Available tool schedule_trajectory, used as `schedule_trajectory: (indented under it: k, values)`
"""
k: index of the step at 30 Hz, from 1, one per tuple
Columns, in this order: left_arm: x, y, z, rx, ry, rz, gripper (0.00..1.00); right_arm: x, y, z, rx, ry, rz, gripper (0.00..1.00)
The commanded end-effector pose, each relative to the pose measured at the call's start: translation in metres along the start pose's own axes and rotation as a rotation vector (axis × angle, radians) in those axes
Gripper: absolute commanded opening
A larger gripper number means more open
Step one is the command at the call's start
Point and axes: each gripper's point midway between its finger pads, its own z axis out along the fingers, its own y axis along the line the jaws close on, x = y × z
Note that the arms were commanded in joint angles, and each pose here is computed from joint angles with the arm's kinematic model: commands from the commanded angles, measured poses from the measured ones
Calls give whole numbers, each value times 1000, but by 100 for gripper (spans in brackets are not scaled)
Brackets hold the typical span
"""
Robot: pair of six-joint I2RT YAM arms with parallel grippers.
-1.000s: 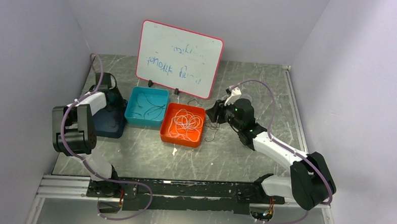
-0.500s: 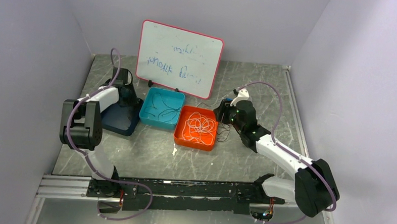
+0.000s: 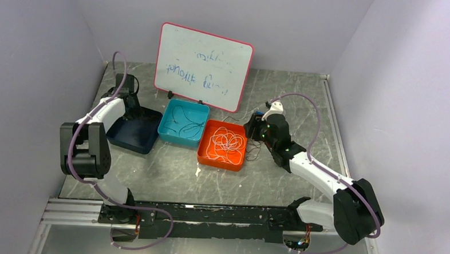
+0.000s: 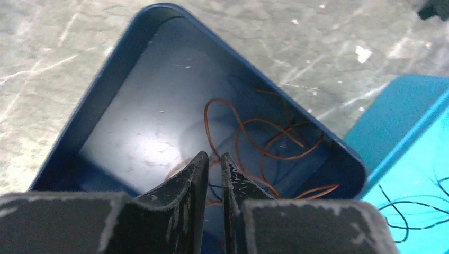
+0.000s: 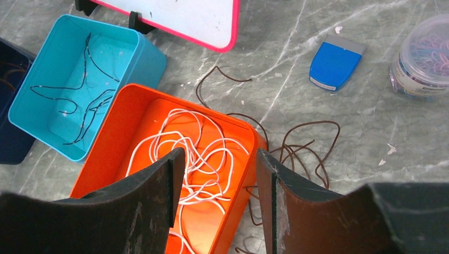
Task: Untangle the cables
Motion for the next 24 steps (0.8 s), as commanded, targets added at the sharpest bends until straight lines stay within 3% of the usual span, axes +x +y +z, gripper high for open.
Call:
schedule_trajectory:
  k: [1,10,24]
  values:
    - [-16,27,-5,-81,-7,-42,23,-5,-1,1,20,-10,1,55]
    - [-42,37,-23,-52,-88,-59,44,-6,-4,1,39,-13,0,56]
    - [-59,14,-79,79,-258,-31,48,6,-47,28,246,126,46,63]
